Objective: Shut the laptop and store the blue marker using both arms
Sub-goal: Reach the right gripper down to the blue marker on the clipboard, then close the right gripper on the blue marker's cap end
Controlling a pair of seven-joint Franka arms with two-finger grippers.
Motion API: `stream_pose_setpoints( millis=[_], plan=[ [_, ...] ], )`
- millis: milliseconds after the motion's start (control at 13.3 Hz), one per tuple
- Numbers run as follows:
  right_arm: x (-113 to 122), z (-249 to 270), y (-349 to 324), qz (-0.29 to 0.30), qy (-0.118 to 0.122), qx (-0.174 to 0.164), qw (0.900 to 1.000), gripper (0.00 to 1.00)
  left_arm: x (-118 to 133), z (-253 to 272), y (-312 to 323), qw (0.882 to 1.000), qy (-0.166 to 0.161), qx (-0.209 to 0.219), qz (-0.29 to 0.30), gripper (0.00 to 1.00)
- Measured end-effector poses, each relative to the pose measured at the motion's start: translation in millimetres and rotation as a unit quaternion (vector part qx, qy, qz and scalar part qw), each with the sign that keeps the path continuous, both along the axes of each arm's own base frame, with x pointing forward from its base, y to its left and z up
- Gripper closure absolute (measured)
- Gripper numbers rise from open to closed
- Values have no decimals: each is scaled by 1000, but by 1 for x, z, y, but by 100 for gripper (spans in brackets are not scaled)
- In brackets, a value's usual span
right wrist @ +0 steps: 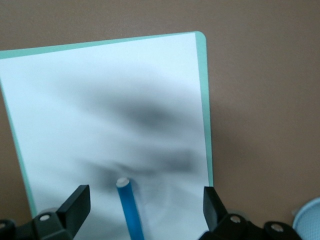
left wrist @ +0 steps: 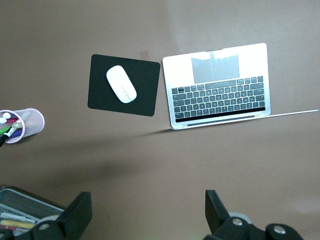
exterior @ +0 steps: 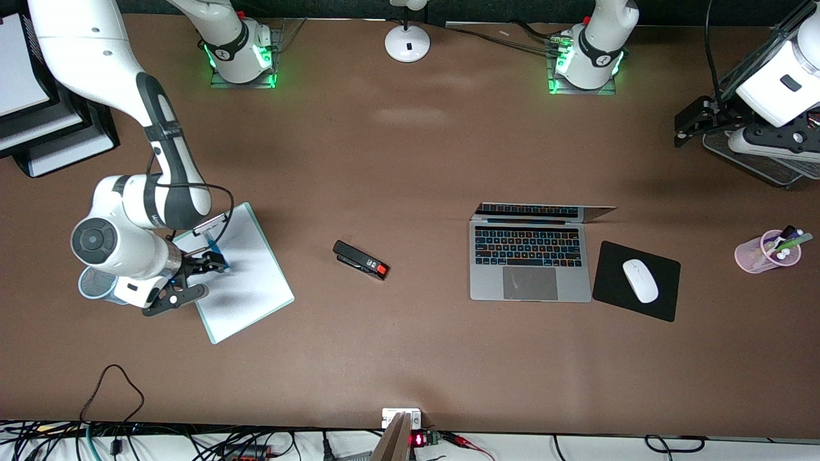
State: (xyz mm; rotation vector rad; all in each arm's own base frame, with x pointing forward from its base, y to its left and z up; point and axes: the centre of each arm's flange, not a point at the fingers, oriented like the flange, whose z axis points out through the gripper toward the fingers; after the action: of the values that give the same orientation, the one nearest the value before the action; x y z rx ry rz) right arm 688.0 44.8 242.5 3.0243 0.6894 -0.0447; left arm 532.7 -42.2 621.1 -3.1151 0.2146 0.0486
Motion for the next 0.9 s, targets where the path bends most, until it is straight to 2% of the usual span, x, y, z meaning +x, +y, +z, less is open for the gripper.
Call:
stream_pose_setpoints(
  millis=[525, 900],
  plan=[
    [-13, -38, 17, 35, 29, -2, 999, 0, 0, 0, 0, 1000, 0, 0, 0, 0],
    [-19, -44, 17, 44, 38, -3, 998, 2, 0, 0, 0, 1000, 0, 0, 0, 0]
  ],
)
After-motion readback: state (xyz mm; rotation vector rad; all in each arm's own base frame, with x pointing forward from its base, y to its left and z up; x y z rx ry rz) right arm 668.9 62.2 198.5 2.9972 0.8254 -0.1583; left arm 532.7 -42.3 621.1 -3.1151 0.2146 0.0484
